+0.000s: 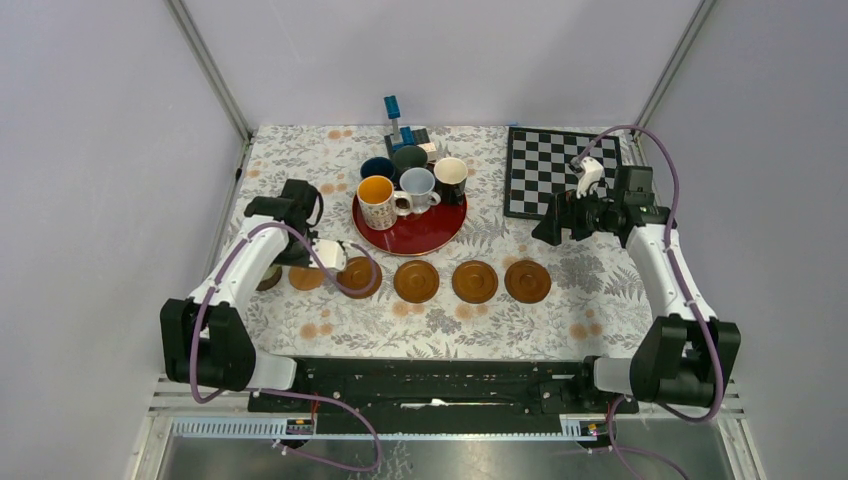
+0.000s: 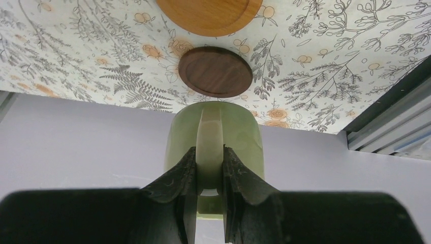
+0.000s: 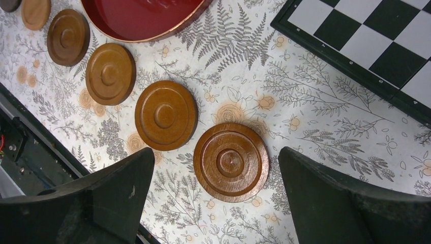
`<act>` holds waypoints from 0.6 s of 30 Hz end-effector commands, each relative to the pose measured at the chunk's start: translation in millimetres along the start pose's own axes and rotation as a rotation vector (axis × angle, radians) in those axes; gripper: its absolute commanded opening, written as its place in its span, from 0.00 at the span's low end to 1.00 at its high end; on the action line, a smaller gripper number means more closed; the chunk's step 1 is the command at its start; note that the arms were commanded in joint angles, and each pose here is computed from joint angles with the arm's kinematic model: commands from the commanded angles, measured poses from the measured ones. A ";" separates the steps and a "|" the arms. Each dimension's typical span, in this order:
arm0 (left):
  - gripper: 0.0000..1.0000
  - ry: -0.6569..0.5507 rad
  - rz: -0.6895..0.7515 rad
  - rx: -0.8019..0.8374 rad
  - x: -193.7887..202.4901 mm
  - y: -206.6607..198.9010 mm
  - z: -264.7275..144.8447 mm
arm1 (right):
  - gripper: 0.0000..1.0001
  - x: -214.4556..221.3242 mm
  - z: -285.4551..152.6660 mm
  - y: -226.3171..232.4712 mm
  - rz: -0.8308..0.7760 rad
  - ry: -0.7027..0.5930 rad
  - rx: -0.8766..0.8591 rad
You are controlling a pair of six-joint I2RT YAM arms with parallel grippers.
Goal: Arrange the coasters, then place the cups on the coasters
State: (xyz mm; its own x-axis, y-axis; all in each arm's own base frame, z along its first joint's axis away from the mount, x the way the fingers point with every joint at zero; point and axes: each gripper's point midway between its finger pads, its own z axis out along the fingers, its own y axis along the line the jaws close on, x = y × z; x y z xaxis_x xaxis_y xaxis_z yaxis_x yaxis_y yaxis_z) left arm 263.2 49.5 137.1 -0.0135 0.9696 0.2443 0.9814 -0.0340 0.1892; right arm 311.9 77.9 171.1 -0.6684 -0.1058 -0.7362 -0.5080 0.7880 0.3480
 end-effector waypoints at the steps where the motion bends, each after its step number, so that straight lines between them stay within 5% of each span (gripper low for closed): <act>1: 0.00 0.070 0.051 -0.078 18.5 9.4 -4.4 | 1.00 -7.8 -0.1 -6.5 -0.021 0.032 0.000; 18: 0.00 0.149 0.111 -0.068 32.2 23.5 28.9 | 1.00 -24.7 5.0 -5.9 -0.008 0.031 -0.126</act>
State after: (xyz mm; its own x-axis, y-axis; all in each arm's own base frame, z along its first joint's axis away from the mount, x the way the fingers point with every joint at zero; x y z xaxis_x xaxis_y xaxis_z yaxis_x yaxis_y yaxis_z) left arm 279.4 74.9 115.9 0.0555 0.9444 0.3241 0.9722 -0.1251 0.1980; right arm 331.6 73.4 165.2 -0.7107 -0.1276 -0.6918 -0.5280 0.7466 0.4047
